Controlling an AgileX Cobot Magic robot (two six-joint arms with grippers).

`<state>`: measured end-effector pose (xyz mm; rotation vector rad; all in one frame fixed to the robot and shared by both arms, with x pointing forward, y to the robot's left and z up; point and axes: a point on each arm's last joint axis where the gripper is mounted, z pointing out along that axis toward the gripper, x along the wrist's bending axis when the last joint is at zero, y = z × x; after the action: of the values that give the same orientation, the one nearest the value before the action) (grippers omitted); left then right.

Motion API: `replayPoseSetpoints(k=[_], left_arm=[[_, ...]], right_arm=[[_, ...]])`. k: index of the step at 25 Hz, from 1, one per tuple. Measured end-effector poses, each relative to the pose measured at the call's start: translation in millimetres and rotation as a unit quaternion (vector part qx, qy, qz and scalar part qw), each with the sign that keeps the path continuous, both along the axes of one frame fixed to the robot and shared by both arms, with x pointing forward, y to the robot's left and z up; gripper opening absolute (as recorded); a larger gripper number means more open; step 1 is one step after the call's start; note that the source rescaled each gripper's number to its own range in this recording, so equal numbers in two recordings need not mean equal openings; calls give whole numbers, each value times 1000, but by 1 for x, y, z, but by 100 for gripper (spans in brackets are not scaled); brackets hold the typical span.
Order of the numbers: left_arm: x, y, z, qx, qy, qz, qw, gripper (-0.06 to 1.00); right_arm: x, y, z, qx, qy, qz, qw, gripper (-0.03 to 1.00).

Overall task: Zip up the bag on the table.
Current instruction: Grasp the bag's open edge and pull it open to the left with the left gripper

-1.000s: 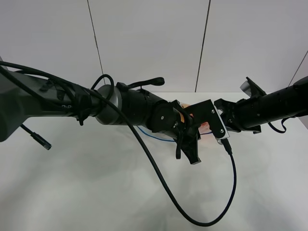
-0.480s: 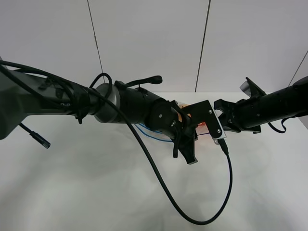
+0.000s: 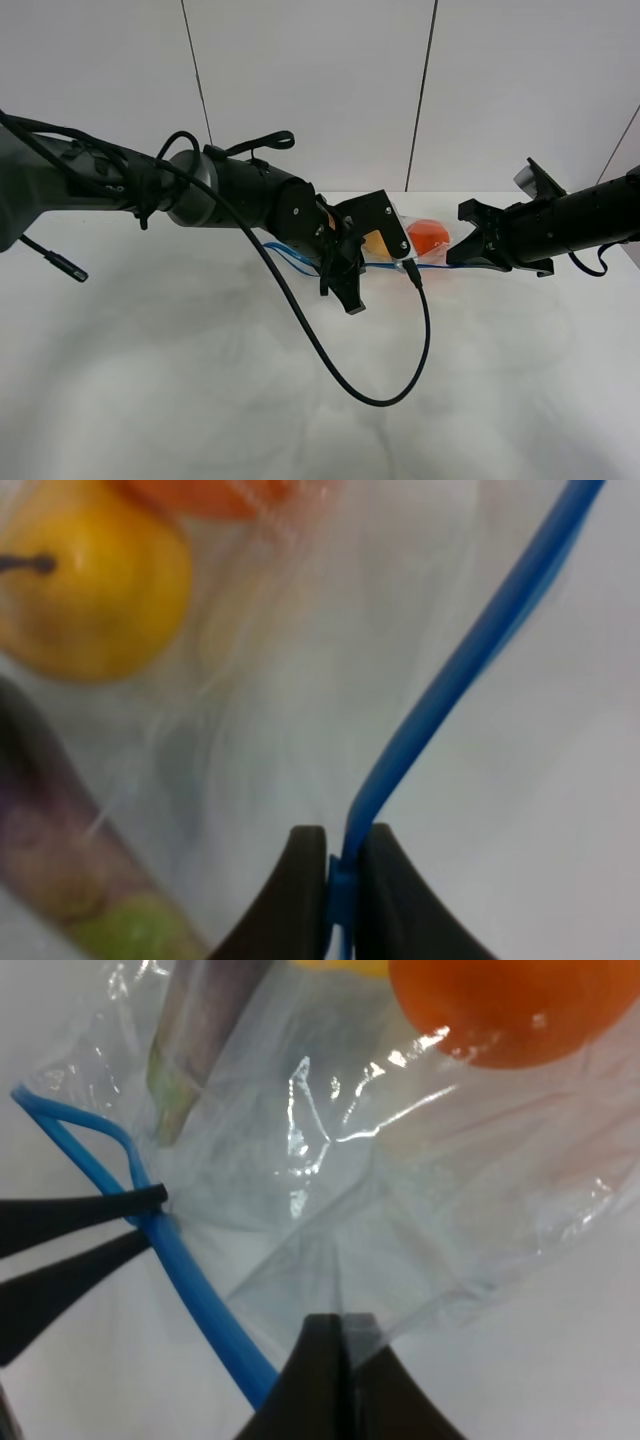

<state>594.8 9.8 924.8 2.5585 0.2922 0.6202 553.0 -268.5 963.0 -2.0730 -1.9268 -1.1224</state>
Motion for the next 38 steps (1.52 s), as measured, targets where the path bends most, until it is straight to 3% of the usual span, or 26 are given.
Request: replayPoseSetpoints(k=[4,8,22,38], left_arm=[[9,17,-3,31,10,7,999,0],[20,37,-4,41,21,29,999,0],[48,88,-5,45,32,93,994,0],[59,116,-7,57,41,121,990,0]], right_arm=[[0,0,0,0,0,0,1000,0],[0,0,0,-1,0,0,1000,0],[0,-1,0,-2,-2,-3,1000,0],[1,-1,0,-4,-3,-3,1000,0]])
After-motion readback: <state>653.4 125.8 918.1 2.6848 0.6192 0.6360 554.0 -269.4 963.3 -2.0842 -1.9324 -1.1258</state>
